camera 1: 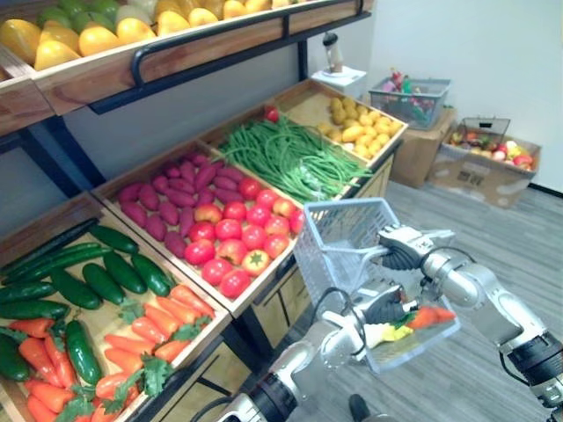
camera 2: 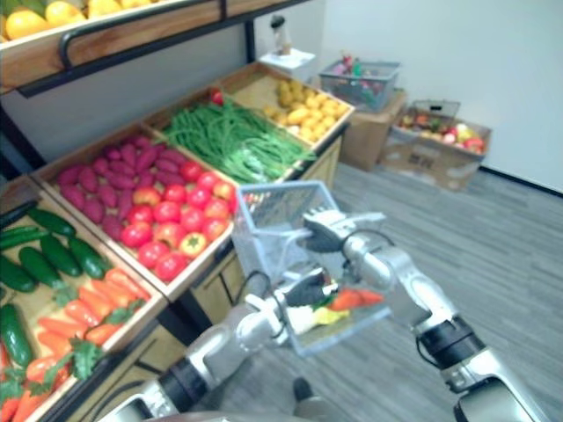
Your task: Pick vegetable in the basket
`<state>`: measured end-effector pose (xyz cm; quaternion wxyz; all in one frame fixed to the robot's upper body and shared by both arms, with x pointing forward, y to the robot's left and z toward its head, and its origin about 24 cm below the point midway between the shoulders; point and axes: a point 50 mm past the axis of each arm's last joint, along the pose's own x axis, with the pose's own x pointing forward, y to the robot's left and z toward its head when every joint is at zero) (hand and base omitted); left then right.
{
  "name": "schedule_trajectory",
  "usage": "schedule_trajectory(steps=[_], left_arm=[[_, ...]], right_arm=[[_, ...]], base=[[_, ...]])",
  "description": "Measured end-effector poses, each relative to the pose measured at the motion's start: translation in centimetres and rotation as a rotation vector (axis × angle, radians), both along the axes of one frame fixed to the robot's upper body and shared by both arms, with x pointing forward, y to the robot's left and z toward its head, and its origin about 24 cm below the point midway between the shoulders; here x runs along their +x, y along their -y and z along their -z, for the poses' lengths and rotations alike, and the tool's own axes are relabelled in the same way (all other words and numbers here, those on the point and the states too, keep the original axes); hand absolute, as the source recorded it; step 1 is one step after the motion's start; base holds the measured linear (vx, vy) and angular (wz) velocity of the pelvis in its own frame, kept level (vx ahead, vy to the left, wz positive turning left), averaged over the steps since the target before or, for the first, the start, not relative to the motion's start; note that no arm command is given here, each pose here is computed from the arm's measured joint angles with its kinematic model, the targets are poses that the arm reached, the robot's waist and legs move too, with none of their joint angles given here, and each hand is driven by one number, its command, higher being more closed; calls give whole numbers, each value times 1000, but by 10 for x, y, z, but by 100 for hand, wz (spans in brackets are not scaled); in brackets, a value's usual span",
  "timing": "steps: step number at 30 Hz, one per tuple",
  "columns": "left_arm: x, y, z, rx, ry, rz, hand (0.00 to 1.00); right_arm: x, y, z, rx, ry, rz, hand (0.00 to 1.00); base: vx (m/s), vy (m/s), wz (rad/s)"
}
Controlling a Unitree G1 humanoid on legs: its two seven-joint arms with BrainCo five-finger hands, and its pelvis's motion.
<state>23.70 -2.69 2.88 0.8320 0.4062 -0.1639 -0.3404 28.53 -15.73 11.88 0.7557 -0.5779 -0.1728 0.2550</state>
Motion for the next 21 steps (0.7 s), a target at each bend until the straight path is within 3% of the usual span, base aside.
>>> schedule_trajectory(steps=[9, 21], left_arm=[[22, -11, 9, 91, -5, -121, 100], [21, -17, 26, 174, -60, -115, 100]], right_arm=[[-20, -5, -2, 53, -60, -78, 100], [-33, 3, 8, 55, -135, -89, 100]], base=[[0, 0, 0], [-2, -5, 1]])
